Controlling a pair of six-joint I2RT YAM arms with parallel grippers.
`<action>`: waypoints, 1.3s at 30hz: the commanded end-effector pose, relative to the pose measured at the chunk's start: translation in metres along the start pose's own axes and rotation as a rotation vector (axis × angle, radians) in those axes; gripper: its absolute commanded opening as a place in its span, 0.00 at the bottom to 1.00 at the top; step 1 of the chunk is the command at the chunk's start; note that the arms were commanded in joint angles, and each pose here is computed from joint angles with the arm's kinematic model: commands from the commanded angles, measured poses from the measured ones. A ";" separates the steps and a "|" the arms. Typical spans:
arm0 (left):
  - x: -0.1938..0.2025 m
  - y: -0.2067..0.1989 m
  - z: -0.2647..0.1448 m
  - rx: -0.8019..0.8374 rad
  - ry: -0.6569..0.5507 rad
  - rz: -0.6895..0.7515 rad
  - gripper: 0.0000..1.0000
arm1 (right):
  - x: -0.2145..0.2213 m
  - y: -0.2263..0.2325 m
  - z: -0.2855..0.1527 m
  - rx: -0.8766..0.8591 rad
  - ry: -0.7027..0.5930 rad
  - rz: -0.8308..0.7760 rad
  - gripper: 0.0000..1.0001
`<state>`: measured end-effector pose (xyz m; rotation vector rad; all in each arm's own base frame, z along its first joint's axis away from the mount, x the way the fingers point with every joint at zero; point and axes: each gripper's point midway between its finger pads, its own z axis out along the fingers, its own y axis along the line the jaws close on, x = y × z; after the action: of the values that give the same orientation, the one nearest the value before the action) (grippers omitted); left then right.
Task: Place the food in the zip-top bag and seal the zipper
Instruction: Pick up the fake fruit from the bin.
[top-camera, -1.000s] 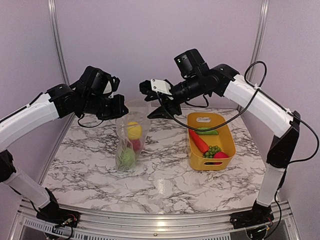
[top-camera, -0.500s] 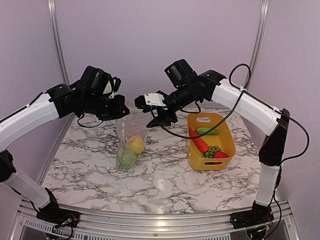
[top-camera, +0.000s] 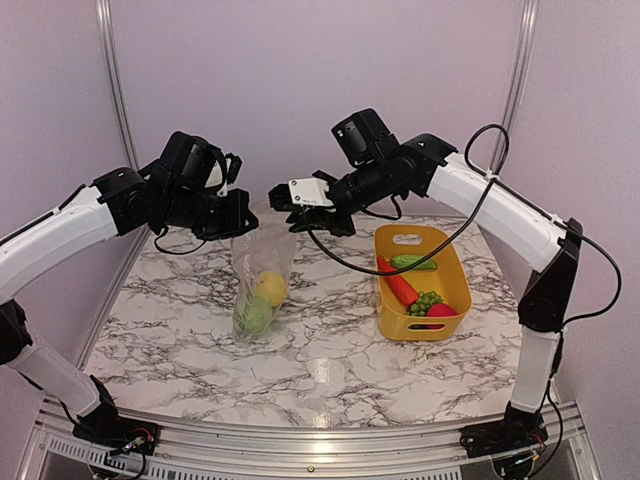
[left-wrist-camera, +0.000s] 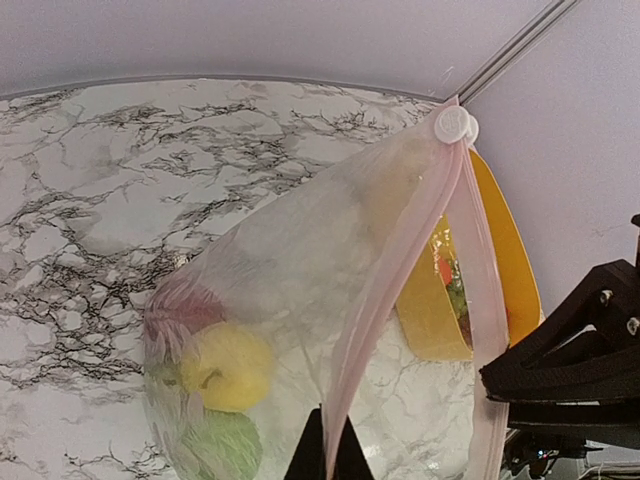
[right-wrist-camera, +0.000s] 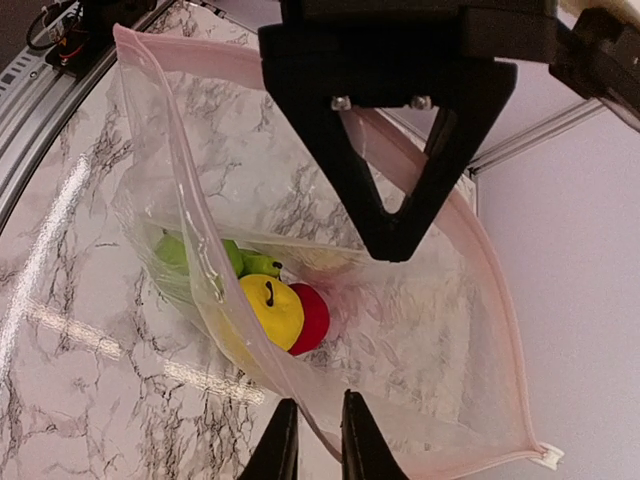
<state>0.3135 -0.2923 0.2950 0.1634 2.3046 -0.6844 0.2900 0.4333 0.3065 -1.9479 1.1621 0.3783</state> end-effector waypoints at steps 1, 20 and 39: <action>-0.003 -0.001 0.003 0.011 -0.008 0.009 0.00 | -0.020 -0.006 -0.028 0.067 -0.028 -0.067 0.14; -0.011 0.006 0.001 -0.023 -0.033 -0.006 0.00 | 0.041 -0.008 -0.089 0.166 0.076 0.205 0.15; -0.002 0.013 0.000 -0.033 -0.025 -0.009 0.00 | 0.270 0.085 -0.112 -0.023 0.506 0.652 0.19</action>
<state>0.3179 -0.2866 0.2872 0.1436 2.3123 -0.6563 0.3580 0.1856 0.1994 -1.5901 2.0314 0.2519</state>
